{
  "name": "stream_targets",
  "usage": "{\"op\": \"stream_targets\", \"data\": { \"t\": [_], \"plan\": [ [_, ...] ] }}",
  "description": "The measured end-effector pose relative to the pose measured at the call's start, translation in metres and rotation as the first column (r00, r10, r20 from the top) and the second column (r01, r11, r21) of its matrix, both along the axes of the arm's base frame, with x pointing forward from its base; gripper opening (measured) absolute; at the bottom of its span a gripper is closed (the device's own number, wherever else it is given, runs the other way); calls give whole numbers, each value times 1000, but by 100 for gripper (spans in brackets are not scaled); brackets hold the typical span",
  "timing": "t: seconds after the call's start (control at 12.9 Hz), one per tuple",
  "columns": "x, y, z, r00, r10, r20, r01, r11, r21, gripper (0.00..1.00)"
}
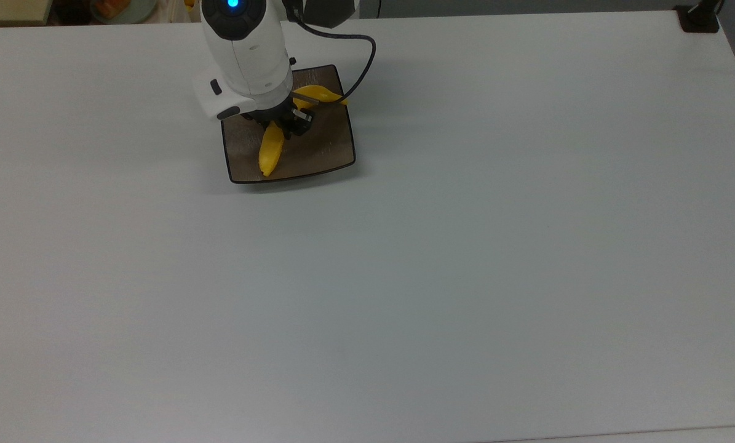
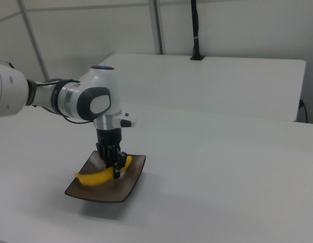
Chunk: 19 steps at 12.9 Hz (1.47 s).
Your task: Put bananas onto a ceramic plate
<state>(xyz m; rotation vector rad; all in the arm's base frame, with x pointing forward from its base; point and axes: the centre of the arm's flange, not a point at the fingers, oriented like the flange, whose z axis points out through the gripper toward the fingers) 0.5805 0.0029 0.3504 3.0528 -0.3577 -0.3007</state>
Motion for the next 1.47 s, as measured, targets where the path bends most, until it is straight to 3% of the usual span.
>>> {"op": "stream_targets", "data": {
  "t": [0.23, 0.54, 0.77, 1.0, 1.24, 1.47],
  "plan": [
    [0, -3, 0, 1000, -4, -1, 4, 1000, 0, 54],
    [1, -3, 2, 1000, -5, 4, 5, 1000, 1, 99],
    [13, -1, 52, 998, -6, 70, 6, 1000, 9, 100],
    [19, 7, 150, 989, -13, 145, 6, 999, 47, 100],
    [9, 26, 228, 978, 15, 210, -30, 997, 67, 100],
    [-10, 47, 271, 965, 68, 253, -89, 993, 72, 100]
  ]
}}
